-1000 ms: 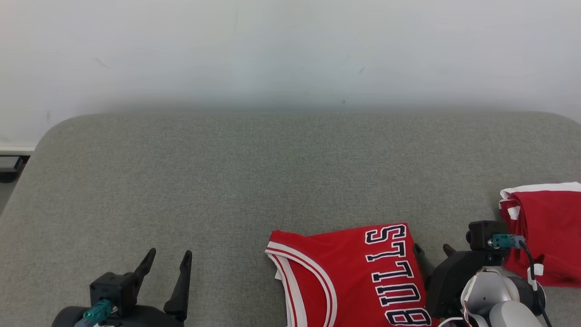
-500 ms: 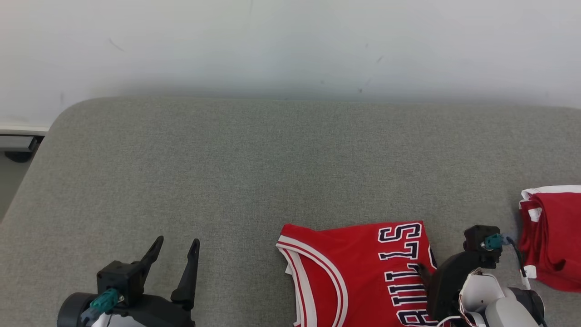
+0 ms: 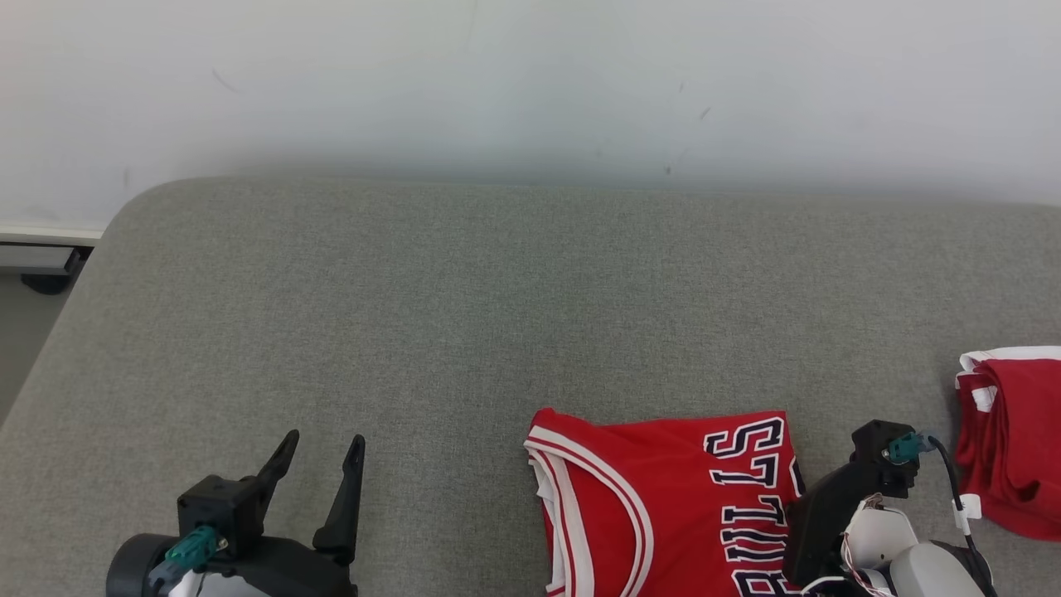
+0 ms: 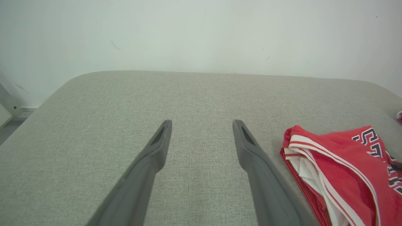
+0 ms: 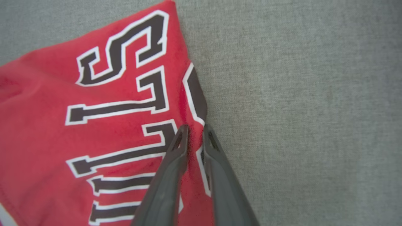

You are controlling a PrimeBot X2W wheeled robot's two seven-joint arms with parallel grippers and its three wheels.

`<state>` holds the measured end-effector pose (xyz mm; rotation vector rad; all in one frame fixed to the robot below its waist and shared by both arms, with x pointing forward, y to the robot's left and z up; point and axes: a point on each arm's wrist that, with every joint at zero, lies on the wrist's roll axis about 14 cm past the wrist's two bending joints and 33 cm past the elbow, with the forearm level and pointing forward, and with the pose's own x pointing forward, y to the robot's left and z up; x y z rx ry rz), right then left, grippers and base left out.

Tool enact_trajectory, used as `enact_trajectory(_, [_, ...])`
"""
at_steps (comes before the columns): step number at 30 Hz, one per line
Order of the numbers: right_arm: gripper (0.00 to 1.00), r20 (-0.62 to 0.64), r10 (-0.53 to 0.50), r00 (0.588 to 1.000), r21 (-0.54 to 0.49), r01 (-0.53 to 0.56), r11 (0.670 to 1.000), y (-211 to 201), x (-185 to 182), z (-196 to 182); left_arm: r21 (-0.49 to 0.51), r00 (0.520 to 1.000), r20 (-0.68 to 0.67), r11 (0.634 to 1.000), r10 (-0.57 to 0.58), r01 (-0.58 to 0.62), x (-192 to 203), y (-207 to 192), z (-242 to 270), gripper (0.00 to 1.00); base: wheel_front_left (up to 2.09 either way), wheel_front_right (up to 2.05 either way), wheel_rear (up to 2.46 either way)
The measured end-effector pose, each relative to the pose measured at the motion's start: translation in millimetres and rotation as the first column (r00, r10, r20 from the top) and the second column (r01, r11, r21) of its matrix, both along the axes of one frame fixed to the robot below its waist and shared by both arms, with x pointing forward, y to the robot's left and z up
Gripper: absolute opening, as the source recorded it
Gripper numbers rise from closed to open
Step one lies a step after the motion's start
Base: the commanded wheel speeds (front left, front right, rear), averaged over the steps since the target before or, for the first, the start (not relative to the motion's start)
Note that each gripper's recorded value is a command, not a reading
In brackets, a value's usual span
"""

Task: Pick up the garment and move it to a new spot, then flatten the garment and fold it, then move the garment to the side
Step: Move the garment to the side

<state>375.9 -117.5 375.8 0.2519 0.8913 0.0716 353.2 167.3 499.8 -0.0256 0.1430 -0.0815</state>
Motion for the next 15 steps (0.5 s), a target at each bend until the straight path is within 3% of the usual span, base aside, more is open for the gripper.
enact_trajectory(9, [0.00, 0.005, 0.008, 1.000, 0.005, -0.008, 1.000, 4.2, 3.5, 4.5, 0.002, 1.000, 0.005, 1.000, 0.005, -0.005, -2.0, 1.6, 1.3, 1.00, 0.00, 0.00, 0.00])
enact_trajectory(15, [0.00, 0.150, 0.014, 0.989, -0.036, -0.009, 0.999, -3.0, 31.6, 43.3, 0.002, 1.000, 0.016, 1.000, 0.005, -0.005, -4.7, 1.6, 3.6, 1.00, 0.00, 0.00, 0.00])
